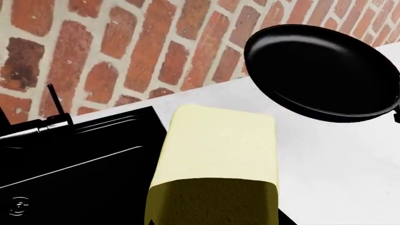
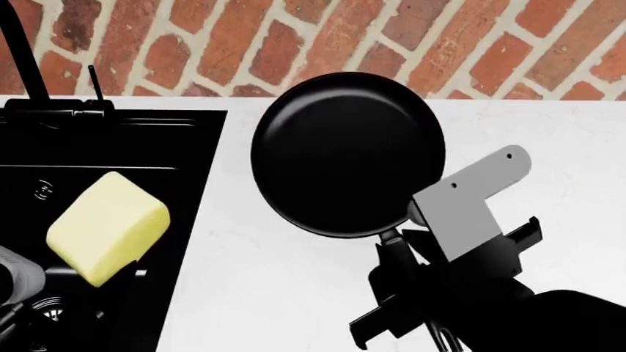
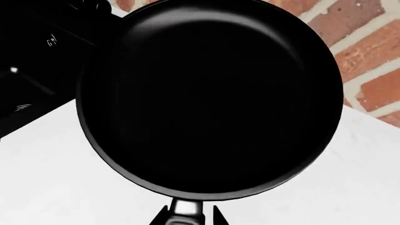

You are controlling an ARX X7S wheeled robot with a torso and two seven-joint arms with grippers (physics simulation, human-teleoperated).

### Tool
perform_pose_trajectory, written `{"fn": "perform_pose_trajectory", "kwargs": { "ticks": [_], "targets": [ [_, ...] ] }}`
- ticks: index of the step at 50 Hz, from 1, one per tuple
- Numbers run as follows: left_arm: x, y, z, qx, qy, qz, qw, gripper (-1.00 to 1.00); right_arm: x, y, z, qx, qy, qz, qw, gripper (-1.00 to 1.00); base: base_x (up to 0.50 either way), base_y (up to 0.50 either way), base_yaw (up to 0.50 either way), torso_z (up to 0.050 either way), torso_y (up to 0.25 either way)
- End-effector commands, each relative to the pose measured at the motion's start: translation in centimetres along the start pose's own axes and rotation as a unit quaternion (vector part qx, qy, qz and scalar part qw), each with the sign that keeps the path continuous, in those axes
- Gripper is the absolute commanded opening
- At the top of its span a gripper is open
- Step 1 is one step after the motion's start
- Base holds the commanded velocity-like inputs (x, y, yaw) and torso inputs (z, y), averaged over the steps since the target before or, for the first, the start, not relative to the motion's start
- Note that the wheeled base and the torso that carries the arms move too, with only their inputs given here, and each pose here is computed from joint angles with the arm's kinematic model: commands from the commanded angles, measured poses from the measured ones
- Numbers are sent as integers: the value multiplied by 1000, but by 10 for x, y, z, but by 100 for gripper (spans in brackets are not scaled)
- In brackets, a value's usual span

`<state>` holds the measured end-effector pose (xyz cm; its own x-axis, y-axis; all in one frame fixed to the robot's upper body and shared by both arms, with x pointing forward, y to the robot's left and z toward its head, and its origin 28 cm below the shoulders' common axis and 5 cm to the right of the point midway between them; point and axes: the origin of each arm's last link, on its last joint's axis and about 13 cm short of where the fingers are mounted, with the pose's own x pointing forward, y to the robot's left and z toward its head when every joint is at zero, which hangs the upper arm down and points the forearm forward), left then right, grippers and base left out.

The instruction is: Pick the pan and sponge and place them into the sink. Then turn on the water.

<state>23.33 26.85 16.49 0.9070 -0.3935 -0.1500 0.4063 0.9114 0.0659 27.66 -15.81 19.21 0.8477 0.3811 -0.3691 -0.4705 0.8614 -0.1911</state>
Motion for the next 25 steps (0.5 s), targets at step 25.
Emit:
{"fn": "perform_pose_trajectory", "kwargs": {
  "ticks": [25],
  "targets": [
    [-1, 0, -4, -17, 6, 2, 1000, -100, -10, -11, -12, -31, -36, -28, 998, -100, 5, 118, 0, 0, 2]
  ]
}}
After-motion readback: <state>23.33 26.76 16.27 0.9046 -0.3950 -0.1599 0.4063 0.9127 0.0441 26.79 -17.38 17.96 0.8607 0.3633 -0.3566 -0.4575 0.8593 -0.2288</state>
